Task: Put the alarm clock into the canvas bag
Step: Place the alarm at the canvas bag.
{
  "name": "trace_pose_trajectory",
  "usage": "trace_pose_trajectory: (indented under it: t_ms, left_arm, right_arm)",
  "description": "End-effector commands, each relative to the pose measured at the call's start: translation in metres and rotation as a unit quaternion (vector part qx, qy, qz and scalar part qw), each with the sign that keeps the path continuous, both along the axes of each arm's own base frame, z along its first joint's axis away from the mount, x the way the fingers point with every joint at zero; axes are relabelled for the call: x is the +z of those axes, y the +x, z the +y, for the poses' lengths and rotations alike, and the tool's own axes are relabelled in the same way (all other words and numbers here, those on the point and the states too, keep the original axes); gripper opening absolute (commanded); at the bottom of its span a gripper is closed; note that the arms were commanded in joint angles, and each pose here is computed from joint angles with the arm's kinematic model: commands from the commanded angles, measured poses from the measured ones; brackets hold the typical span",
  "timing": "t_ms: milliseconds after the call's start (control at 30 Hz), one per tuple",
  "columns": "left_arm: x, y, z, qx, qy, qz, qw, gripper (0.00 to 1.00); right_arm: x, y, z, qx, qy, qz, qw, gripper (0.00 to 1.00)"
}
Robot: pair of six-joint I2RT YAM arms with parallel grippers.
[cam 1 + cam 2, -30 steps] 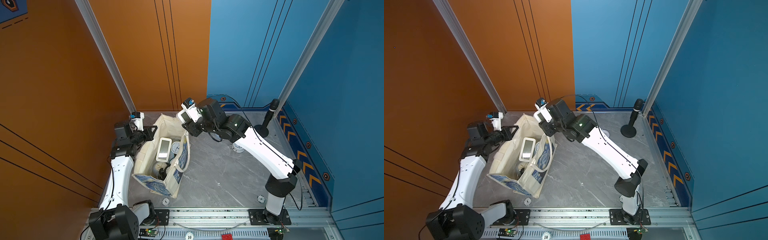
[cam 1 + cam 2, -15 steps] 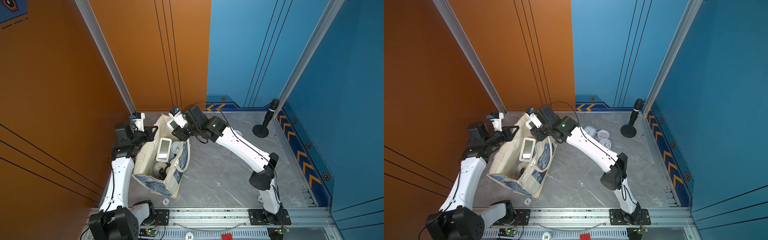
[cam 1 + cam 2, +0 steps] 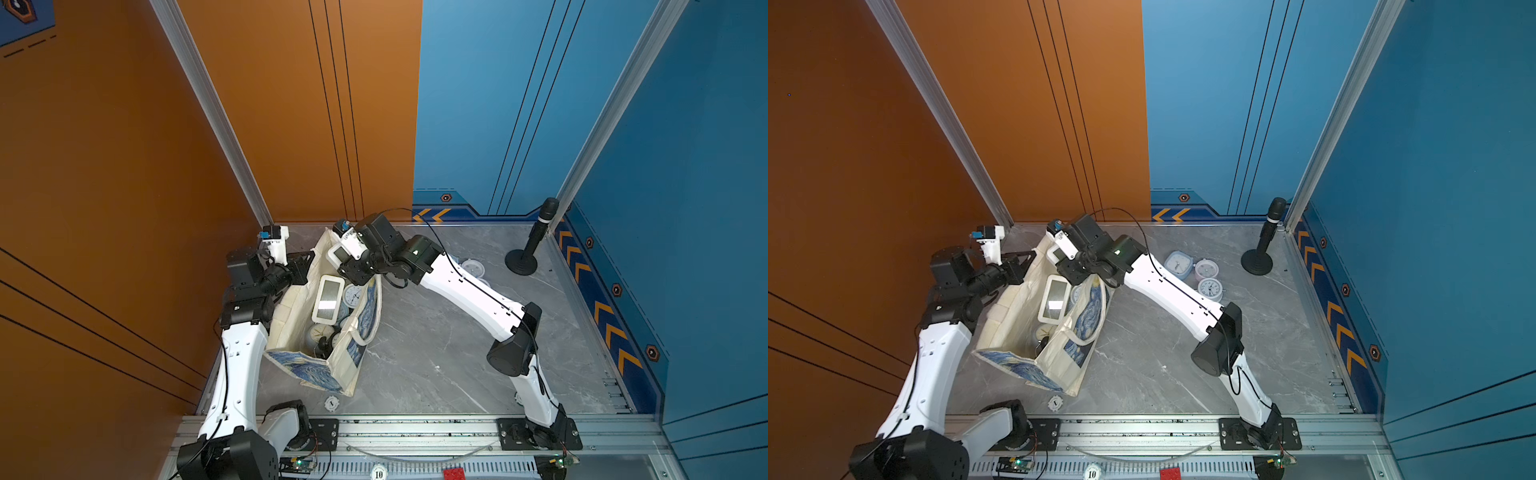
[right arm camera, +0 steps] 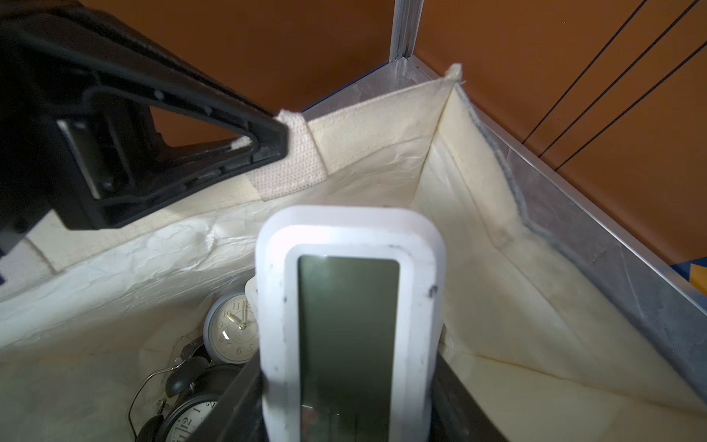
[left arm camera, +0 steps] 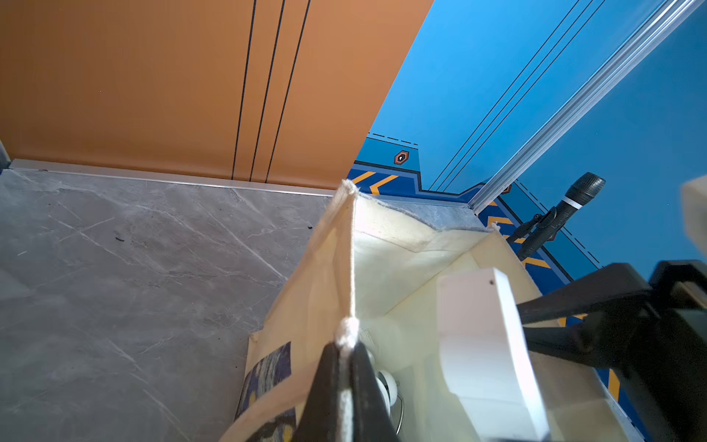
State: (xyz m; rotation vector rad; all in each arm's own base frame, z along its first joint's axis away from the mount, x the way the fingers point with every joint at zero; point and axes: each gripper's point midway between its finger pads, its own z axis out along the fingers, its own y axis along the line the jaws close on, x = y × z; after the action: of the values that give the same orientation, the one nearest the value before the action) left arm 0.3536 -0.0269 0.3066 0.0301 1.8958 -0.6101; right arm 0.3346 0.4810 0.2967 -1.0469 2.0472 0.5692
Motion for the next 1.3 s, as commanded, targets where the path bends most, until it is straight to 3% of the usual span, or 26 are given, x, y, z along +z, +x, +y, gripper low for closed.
trace_pose_trajectory:
  t_ms: [0,600,767,1067,1267]
  left_arm:
    - [0.013,-0.002,-0.006,-0.019,0.003,-0.031,0.999,0.03]
    - [0.014,-0.004,-0.01,-0.027,0.007,-0.036,0.999,0.0]
    - [0.013,-0.003,-0.012,-0.032,0.005,-0.035,0.999,0.0]
    - [0.012,-0.002,-0.012,-0.034,0.003,-0.033,0.999,0.0]
    - [0.012,-0.002,-0.011,-0.03,0.004,-0.032,0.999,0.0]
  right_arm:
    - [-0.002,0.006,0.004,-0.005,0.007,0.003,1.0,0.46]
    - [-0.081,0.051,-0.003,-0.044,-0.054,0.034,0.997,0.48]
    - [-0.096,0.06,-0.002,-0.045,-0.064,0.034,0.996,0.52]
    - [-0.064,0.057,-0.006,-0.047,-0.052,0.008,0.998,0.79]
    - [-0.022,0.045,-0.018,-0.048,-0.044,-0.025,0.998,0.81]
